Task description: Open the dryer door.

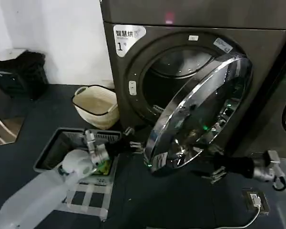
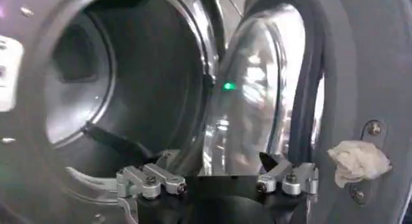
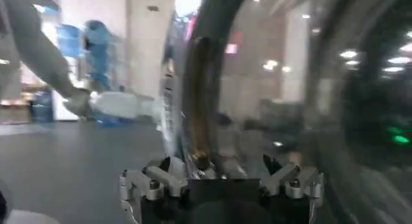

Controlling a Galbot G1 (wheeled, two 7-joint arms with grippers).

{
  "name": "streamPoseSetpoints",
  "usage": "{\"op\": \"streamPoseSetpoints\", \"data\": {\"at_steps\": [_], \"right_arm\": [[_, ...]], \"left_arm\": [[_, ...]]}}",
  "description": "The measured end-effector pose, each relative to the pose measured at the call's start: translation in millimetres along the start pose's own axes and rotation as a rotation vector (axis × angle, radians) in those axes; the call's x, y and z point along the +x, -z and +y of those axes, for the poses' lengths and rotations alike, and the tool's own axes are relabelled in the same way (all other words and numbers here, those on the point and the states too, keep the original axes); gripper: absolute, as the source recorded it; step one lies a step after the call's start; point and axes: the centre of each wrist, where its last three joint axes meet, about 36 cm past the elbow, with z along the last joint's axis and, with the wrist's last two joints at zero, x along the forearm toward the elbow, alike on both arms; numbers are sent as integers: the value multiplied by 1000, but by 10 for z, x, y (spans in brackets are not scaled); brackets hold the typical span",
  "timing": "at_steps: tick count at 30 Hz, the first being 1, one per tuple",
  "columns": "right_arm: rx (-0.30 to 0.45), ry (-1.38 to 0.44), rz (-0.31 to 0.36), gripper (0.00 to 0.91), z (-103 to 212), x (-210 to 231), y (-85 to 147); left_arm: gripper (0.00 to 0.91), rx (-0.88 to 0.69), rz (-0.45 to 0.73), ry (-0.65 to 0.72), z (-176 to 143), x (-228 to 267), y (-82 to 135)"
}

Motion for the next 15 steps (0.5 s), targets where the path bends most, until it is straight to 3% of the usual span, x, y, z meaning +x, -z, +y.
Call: {"op": "streamPoseSetpoints", "data": {"at_steps": [13,15], "right_arm": [[34,-271,90,907,250,946,139],[62,-318,132,907,313,1083,192]], "left_arm": [[907,14,22,-95,-84,-309,-93],[907,14,25,-110,-102,-348,-95]]}}
